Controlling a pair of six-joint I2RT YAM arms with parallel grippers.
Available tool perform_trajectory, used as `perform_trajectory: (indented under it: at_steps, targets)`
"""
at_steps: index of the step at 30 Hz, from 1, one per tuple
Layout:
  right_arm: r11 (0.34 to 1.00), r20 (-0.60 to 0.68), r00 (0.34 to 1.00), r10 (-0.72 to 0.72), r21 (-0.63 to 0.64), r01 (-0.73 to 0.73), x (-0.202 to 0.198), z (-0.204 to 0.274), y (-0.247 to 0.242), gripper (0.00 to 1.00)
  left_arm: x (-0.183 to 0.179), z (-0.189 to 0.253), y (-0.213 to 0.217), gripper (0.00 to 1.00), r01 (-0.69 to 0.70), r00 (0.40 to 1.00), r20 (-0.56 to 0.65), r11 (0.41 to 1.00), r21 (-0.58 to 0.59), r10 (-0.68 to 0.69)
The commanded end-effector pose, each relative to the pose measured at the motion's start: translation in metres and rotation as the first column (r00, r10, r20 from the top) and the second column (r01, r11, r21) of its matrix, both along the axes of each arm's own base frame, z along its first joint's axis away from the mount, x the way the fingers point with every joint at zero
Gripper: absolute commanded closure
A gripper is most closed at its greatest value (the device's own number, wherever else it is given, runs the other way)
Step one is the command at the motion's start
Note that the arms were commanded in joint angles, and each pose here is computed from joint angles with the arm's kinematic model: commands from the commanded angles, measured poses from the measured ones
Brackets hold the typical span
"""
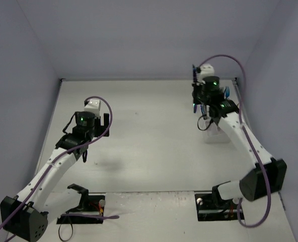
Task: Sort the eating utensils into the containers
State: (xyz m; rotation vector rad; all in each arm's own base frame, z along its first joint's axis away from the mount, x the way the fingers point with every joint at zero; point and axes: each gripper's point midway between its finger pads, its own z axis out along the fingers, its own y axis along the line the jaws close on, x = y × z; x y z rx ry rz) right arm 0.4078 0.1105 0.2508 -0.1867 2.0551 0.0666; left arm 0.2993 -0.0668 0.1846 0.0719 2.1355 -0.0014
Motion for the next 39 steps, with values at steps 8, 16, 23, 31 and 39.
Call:
perform_trajectory:
  at_steps: [8, 16, 23, 31, 39]
  targets:
    - [0.948, 0.299, 0.913, -0.277, -0.072, 0.311, -0.004, 0.037, -0.168, 1.0, 0.006, 0.029, 0.001, 0.18, -0.003, 0.996, 0.092, 1.0, -0.015, 0.005]
    - [0.907, 0.292, 0.879, -0.378, -0.074, 0.414, -0.015, -0.005, -0.213, 1.0, 0.005, 0.033, 0.002, 0.18, -0.004, 0.995, 0.104, 1.0, -0.019, 0.006]
    - [0.877, 0.249, 0.86, -0.444, -0.073, 0.474, -0.023, -0.041, -0.23, 1.0, 0.004, 0.037, 0.003, 0.18, -0.006, 0.993, 0.117, 1.0, -0.019, 0.008]
    - [0.858, 0.212, 0.84, -0.499, -0.018, 0.514, -0.044, -0.065, -0.227, 0.85, 0.003, 0.039, 0.004, 0.18, -0.005, 0.992, 0.125, 1.0, -0.019, 0.008]
    - [0.847, 0.283, 0.804, -0.522, 0.067, 0.527, -0.063, -0.028, -0.221, 0.44, 0.002, 0.041, 0.003, 0.18, 0.0, 0.992, 0.129, 1.0, -0.024, 0.003]
